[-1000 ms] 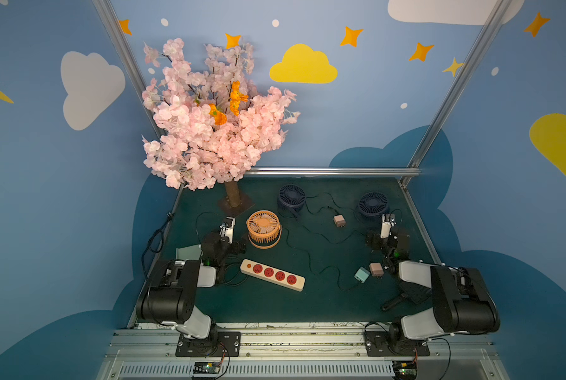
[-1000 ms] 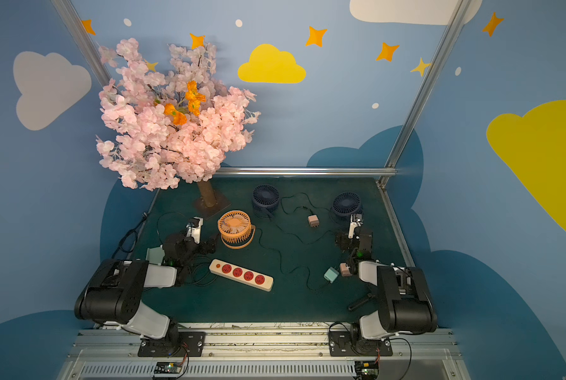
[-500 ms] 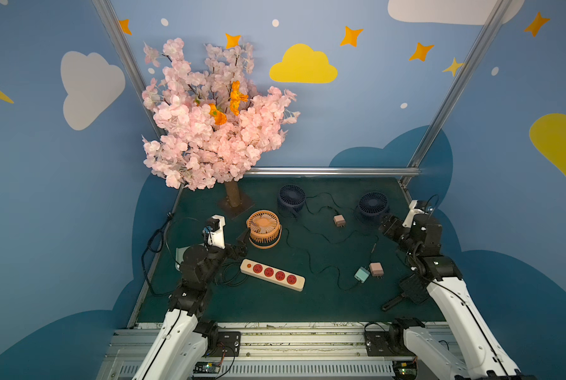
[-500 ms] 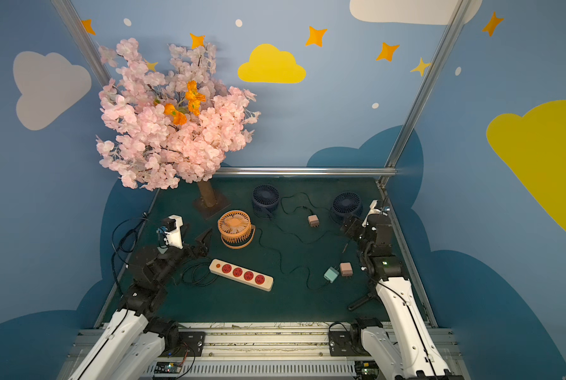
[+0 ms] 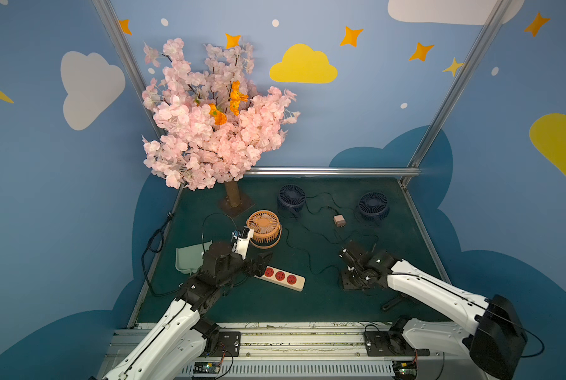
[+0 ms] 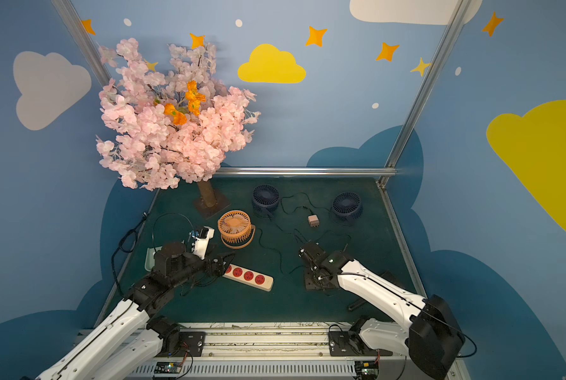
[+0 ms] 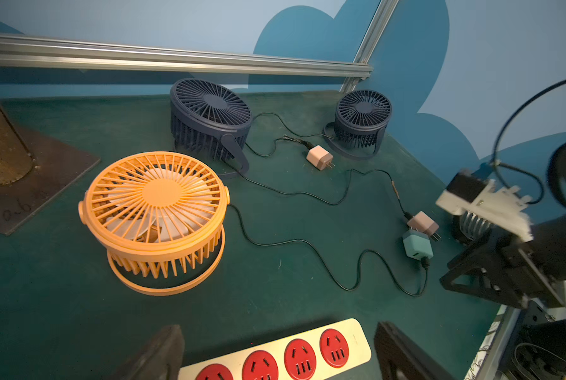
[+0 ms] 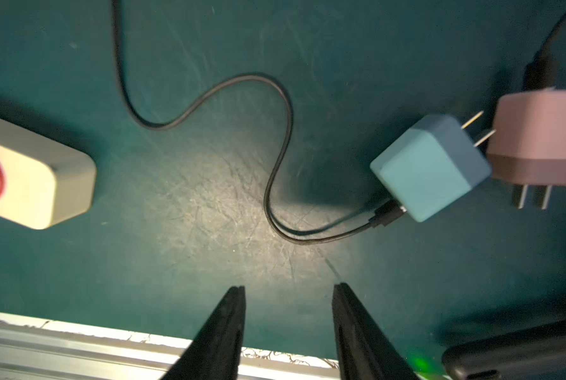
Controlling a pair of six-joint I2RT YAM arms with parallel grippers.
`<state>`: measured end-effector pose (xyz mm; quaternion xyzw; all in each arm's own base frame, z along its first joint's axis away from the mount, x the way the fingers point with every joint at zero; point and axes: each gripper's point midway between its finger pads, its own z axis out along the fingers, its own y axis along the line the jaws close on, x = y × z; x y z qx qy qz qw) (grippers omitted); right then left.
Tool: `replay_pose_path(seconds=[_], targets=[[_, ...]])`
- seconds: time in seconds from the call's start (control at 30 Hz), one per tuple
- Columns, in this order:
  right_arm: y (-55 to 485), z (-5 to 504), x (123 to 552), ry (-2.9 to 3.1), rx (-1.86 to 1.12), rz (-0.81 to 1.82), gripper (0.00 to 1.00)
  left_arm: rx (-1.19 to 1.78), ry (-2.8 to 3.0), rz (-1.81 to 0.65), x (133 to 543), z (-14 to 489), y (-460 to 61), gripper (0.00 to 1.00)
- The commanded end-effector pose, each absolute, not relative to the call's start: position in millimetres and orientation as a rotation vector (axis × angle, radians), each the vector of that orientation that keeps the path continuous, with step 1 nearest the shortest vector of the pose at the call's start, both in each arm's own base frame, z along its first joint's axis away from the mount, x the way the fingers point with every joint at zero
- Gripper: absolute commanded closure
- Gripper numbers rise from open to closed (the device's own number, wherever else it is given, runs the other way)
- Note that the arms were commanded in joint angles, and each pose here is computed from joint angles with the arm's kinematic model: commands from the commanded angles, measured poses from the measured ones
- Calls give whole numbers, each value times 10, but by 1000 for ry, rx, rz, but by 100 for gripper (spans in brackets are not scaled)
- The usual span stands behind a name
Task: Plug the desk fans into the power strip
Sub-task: Pick up the plug from the center of the board.
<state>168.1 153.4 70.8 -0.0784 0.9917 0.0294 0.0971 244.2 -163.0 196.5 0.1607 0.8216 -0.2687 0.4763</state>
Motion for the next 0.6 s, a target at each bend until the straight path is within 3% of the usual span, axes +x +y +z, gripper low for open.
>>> replay_pose_path(seconds=[0.0, 0.4, 0.57], targets=[[1657, 584, 1699, 3000, -383, 10, 58, 404, 1989, -692, 2402, 2028, -1680, 5], [1719, 166, 1736, 3106, -517, -38, 65, 474, 1990, -795, 2258, 2005, -1819, 5], [1659, 104, 1777, 3122, -477, -19, 74, 508, 1991, -836, 2222, 1984, -1902, 5]])
